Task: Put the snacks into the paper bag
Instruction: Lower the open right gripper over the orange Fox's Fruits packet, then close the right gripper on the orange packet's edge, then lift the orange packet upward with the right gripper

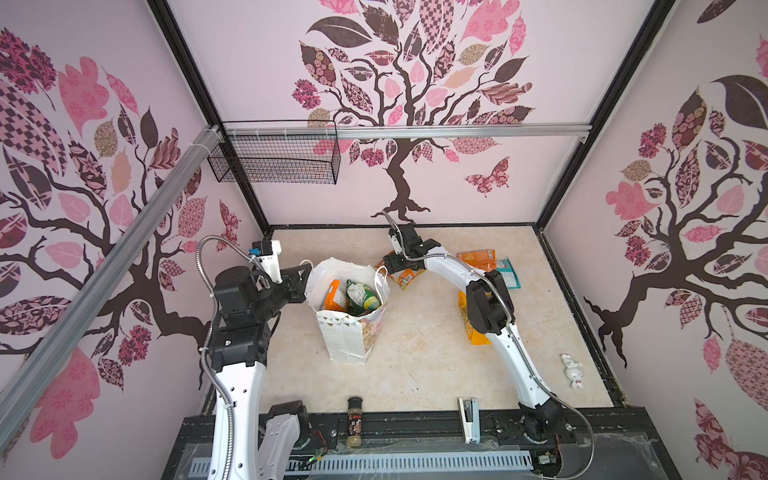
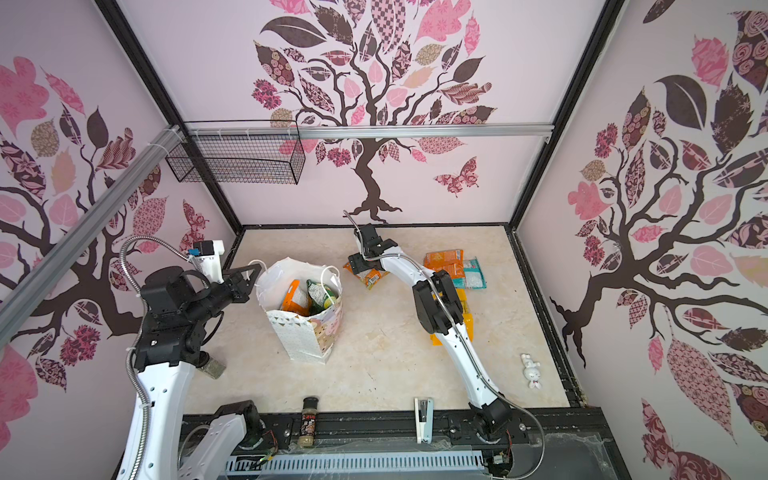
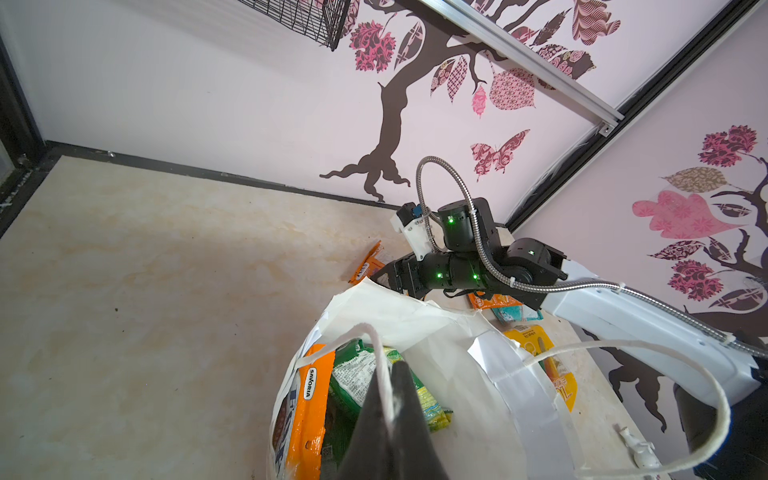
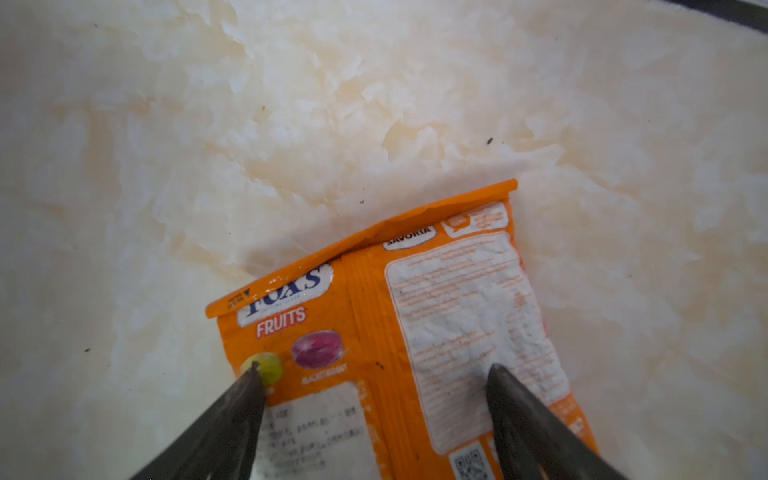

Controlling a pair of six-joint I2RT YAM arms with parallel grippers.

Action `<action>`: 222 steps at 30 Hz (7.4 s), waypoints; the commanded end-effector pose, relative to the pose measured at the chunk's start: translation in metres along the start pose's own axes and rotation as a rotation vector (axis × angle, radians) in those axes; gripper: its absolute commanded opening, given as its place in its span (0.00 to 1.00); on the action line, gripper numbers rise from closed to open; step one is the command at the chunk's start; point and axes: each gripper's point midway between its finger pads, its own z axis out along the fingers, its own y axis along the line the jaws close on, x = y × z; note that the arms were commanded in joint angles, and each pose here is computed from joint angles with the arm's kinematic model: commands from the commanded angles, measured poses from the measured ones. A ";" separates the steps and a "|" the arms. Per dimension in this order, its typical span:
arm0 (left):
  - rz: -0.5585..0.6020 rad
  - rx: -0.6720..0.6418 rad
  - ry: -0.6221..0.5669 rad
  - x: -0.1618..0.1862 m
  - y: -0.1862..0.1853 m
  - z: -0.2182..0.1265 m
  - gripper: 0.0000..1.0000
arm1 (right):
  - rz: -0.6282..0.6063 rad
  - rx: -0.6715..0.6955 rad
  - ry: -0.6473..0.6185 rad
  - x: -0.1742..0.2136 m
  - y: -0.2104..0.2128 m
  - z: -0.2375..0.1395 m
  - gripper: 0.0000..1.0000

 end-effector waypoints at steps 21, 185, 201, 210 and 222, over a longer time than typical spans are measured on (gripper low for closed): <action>0.016 0.005 -0.007 0.006 -0.001 -0.002 0.00 | 0.126 -0.088 0.062 0.089 0.005 -0.092 0.79; 0.007 0.044 -0.039 0.001 -0.007 -0.007 0.00 | 0.135 -0.312 -0.319 0.079 0.068 -0.310 0.00; 0.013 0.058 -0.046 0.000 -0.010 -0.008 0.00 | 0.170 -0.428 -0.592 0.022 0.083 -0.413 0.00; 0.015 0.080 -0.046 0.000 -0.014 -0.008 0.00 | 0.142 -0.417 -0.745 -0.006 0.110 -0.456 0.00; 0.017 0.086 -0.044 0.000 -0.014 -0.007 0.00 | 0.117 -0.469 -0.899 -0.054 0.137 -0.511 0.00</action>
